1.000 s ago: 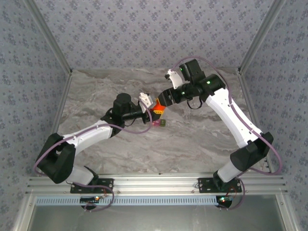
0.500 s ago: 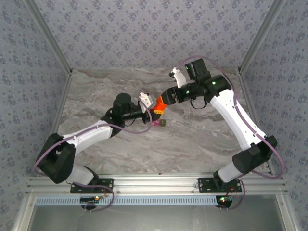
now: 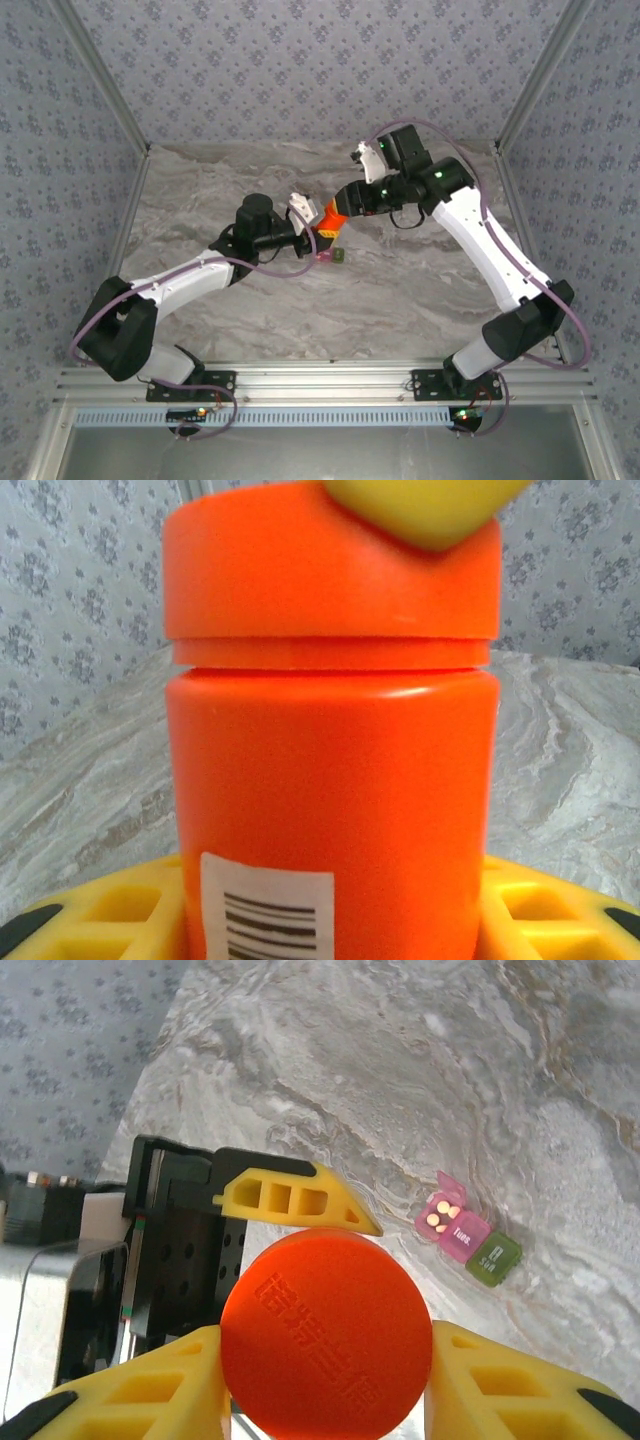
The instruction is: Sort the pills into containers
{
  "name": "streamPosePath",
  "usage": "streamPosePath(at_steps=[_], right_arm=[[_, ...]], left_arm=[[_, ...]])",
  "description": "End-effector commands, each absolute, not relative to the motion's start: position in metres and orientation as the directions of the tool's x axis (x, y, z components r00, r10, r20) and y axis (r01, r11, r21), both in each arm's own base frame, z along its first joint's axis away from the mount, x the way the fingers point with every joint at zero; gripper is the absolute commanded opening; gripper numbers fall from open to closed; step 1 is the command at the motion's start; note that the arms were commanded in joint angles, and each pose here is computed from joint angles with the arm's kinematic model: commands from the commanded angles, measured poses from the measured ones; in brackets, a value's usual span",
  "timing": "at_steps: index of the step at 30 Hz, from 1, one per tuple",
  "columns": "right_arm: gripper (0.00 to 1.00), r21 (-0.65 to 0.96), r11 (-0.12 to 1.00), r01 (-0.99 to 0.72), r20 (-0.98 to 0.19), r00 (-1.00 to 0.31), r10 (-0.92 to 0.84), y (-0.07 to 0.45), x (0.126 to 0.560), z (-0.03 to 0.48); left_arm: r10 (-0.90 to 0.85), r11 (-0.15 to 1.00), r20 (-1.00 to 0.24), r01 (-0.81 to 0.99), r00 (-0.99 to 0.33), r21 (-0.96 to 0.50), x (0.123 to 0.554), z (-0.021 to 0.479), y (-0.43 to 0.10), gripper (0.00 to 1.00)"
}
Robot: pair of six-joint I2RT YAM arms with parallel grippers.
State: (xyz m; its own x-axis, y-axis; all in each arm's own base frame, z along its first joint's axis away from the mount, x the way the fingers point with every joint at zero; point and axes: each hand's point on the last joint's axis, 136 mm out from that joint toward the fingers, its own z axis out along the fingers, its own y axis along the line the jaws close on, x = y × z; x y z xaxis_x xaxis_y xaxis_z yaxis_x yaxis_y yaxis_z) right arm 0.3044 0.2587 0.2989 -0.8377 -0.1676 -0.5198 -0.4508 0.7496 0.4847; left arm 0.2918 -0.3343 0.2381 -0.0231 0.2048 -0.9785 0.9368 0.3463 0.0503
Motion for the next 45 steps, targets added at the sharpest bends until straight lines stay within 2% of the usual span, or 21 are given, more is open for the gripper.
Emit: streamPosePath(at_steps=[1, 6, 9, 14, 18, 22, 24, 27, 29, 34, 45], right_arm=[[0.41, 0.542, 0.810, -0.226, -0.385, -0.923, 0.000, 0.269, 0.307, 0.269], [0.42, 0.723, 0.690, -0.037, -0.294, -0.920, 0.259, 0.292, 0.309, 0.280], [0.47, 0.802, 0.598, -0.009, -0.247, -0.916, 0.317, 0.302, 0.309, 0.298], [0.68, 0.780, 0.621, -0.073, -0.325, -0.896, 0.304, 0.276, 0.306, 0.325], [0.72, 0.732, 0.666, -0.145, -0.441, -0.846, 0.300, 0.233, 0.306, 0.346], [0.71, 0.634, 0.714, -0.298, -0.566, -0.808, 0.165, 0.214, 0.311, 0.354], [0.71, 0.520, 0.717, -0.464, -0.653, -0.757, -0.016, 0.220, 0.312, 0.350], [0.70, 0.354, 0.676, -0.646, -0.692, -0.667, -0.275, 0.231, 0.305, 0.329], [0.70, 0.311, 0.651, -0.693, -0.685, -0.638, -0.352, 0.237, 0.303, 0.317], [0.70, 0.310, 0.596, -0.740, -0.689, -0.607, -0.395, 0.250, 0.300, 0.312], [0.70, 0.344, 0.567, -0.748, -0.683, -0.614, -0.396, 0.261, 0.298, 0.310]], left_arm=[[0.108, 0.314, -0.987, 0.938, 0.117, 0.145, 0.287, 0.287, -0.341, 0.00], [0.111, 0.316, -0.987, 0.938, 0.114, 0.144, 0.288, 0.286, -0.341, 0.00], [0.114, 0.316, -0.987, 0.938, 0.109, 0.140, 0.288, 0.283, -0.341, 0.00], [0.116, 0.315, -0.987, 0.938, 0.111, 0.142, 0.288, 0.283, -0.341, 0.00], [0.114, 0.316, -0.986, 0.937, 0.118, 0.149, 0.287, 0.285, -0.341, 0.00], [0.111, 0.315, -0.986, 0.937, 0.122, 0.151, 0.286, 0.287, -0.340, 0.00], [0.110, 0.313, -0.987, 0.938, 0.121, 0.150, 0.286, 0.287, -0.340, 0.00], [0.110, 0.311, -0.986, 0.938, 0.123, 0.152, 0.286, 0.288, -0.340, 0.00], [0.111, 0.309, -0.986, 0.939, 0.120, 0.150, 0.285, 0.288, -0.340, 0.00], [0.114, 0.312, -0.986, 0.938, 0.119, 0.149, 0.285, 0.287, -0.339, 0.00], [0.119, 0.312, -0.986, 0.939, 0.116, 0.148, 0.285, 0.285, -0.340, 0.00]])
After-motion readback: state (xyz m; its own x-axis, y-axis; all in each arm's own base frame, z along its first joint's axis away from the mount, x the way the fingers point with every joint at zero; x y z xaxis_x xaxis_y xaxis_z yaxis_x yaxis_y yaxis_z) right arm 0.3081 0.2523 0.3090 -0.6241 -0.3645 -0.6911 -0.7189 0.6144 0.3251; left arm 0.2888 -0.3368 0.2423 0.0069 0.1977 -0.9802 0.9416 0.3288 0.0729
